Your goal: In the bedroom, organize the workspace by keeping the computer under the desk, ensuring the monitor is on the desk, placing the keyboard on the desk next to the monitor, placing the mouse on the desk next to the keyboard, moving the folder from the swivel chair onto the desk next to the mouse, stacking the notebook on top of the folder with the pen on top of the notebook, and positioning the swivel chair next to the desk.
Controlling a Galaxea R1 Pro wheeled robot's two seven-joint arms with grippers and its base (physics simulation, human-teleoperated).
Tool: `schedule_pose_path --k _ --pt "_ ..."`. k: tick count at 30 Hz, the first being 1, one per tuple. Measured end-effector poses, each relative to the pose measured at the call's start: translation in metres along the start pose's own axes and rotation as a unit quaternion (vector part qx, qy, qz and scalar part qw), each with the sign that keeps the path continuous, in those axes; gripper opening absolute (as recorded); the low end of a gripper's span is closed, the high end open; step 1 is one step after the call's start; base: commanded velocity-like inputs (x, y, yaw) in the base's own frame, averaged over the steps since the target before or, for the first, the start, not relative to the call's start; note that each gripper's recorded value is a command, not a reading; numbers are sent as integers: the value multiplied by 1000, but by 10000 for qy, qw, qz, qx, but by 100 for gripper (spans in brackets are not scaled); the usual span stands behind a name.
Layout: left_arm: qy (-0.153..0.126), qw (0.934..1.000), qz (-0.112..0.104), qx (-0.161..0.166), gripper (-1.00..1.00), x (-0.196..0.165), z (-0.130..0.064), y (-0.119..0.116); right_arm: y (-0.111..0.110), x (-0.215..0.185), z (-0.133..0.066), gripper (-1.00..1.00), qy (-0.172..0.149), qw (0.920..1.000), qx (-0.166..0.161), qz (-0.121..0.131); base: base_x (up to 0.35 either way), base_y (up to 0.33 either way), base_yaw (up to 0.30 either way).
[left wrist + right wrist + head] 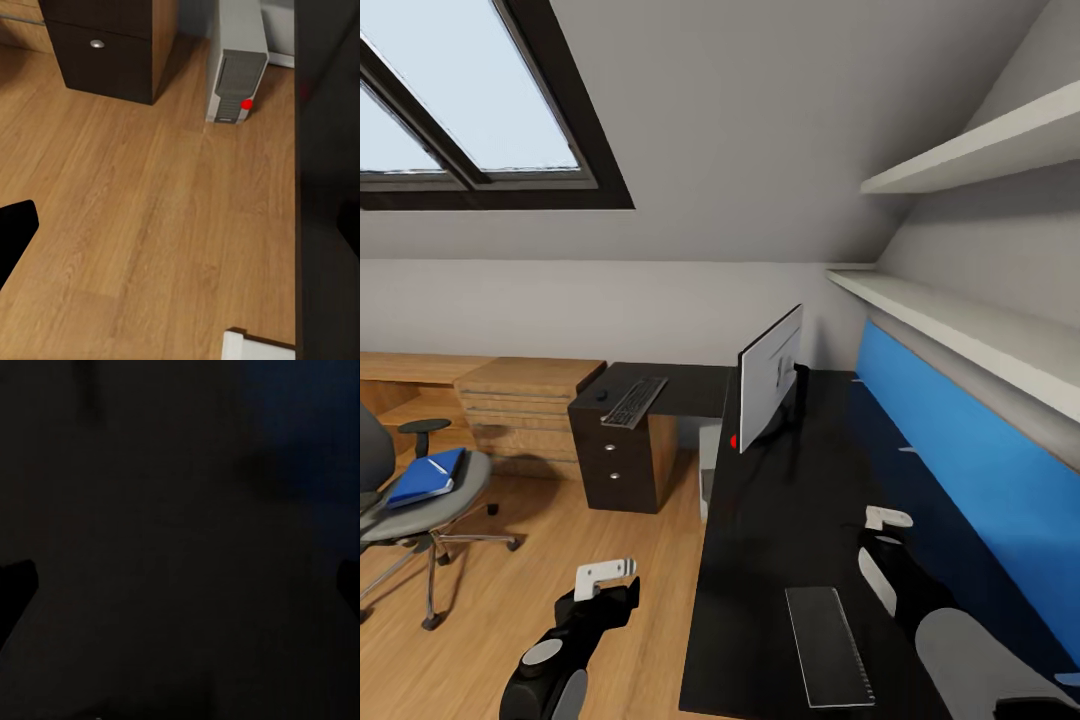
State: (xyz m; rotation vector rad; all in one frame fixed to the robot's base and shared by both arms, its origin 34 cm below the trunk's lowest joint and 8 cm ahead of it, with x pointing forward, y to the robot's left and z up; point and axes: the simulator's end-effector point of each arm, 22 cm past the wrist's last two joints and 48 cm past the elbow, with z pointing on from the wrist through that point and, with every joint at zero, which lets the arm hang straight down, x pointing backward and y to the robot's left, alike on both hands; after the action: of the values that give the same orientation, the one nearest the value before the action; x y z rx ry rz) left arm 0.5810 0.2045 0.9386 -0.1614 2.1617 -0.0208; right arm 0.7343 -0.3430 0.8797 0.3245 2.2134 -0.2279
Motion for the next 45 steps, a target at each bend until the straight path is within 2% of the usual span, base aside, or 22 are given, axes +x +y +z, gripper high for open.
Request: schedule_pose_path --k 8,15,23,24,35,45 --pt "-1 10000 1 3 100 6 6 0 1 18 14 100 35 10000 27 -11 0 0 0" --pt "37 10000 21 -10 100 9 7 1 27 34 10 100 268 9992 -190 -214 0 0 0" --pt "79 9999 52 -39 100 13 8 3 46 46 5 100 469 9980 -309 -285 89 0 0" --pt "84 9999 52 -39 100 13 8 3 50 52 3 100 609 9971 -336 -322 239 0 0" --pt "57 10000 34 -25 100 10 8 3 50 60 3 100 764 9959 -329 -352 58 0 0" --pt "6 10000 12 -19 100 14 15 2 51 76 11 100 906 9946 -341 -386 1 0 0"
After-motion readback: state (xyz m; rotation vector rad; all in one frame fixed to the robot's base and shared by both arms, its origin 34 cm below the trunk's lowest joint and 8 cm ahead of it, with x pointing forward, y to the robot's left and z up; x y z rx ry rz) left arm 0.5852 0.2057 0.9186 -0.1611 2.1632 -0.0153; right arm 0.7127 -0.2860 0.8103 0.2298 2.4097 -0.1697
